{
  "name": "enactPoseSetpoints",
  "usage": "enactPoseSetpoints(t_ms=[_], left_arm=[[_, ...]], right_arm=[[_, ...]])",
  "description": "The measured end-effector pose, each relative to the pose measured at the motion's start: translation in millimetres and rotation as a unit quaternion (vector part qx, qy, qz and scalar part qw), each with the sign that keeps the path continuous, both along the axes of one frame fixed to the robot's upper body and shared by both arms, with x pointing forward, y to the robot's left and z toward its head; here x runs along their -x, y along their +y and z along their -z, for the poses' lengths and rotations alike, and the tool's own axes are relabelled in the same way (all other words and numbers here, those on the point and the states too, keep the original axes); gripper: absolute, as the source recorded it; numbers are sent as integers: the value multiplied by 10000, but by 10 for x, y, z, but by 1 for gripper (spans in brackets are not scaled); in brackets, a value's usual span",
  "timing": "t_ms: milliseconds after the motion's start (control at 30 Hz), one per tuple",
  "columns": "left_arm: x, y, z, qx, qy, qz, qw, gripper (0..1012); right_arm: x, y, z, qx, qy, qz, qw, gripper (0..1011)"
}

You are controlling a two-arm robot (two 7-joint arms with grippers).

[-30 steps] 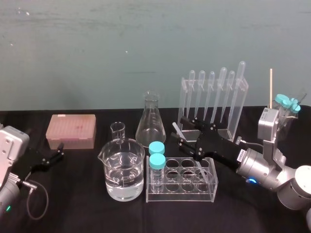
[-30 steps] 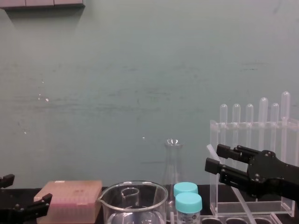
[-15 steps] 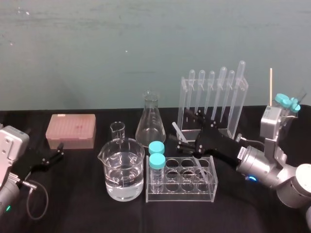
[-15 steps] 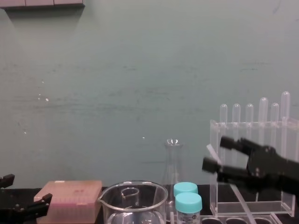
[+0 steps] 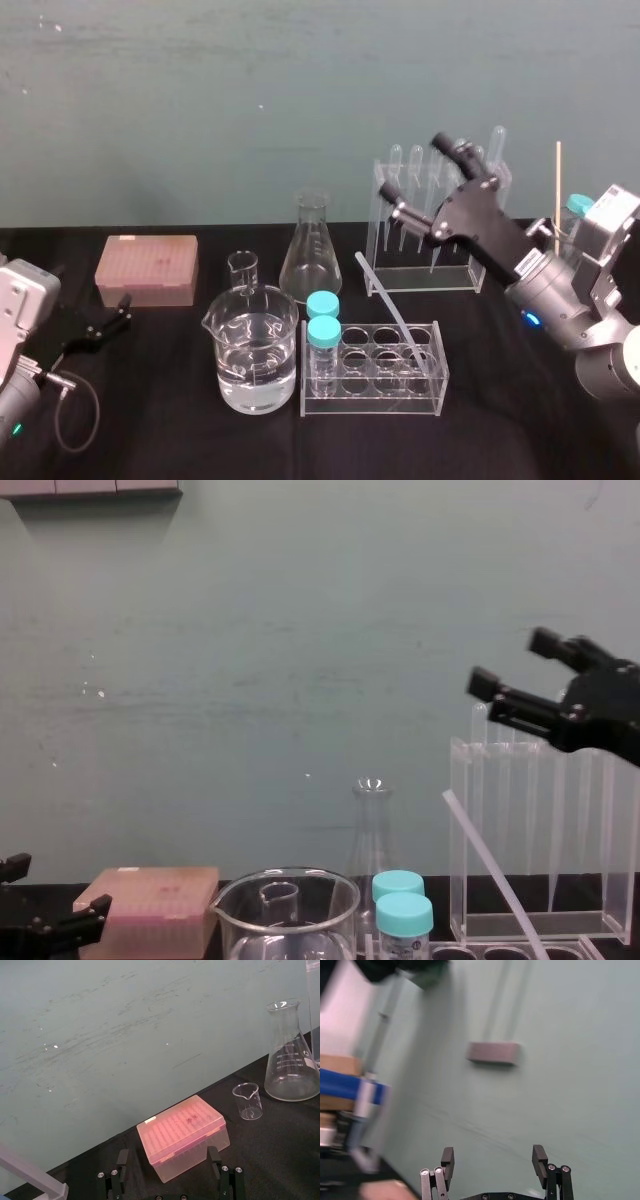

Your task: Pick up the stirring rod with one hand, then place it down.

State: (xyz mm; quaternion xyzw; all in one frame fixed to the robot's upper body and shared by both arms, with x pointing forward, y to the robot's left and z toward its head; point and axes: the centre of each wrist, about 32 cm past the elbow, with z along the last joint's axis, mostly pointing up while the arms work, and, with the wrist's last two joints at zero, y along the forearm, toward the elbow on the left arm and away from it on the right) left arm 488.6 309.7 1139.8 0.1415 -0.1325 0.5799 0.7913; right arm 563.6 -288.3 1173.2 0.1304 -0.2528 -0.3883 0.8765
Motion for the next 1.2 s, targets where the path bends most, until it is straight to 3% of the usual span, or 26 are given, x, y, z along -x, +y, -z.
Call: enactPoseSetpoints(t_ms=[67, 167, 200, 333, 500, 600, 733, 1200], left_arm=[[0, 0, 0, 0, 0, 0, 10000, 1000], [0, 0, 0, 0, 0, 0, 10000, 1000], [0, 0, 0, 0, 0, 0, 10000, 1000], [0, 0, 0, 0, 0, 0, 10000, 1000], [0, 0, 0, 0, 0, 0, 10000, 1000], [0, 0, 0, 0, 0, 0, 10000, 1000], [0, 0, 0, 0, 0, 0, 10000, 1000], [0, 0, 0, 0, 0, 0, 10000, 1000]], right_arm=[[29, -32, 4, -18, 54, 328, 9994, 1000], [102, -123, 48, 14, 347, 993, 9944, 1000], [102, -123, 48, 14, 347, 993, 9944, 1000], [202, -233, 123, 102, 893, 1412, 9859, 1000], [251, -292, 181, 153, 1496, 1418, 9784, 1000], [255, -315, 202, 161, 2002, 1260, 9715, 1000], [236, -316, 212, 163, 2324, 1144, 9657, 1000], [231, -315, 213, 163, 2346, 1114, 9655, 1000]])
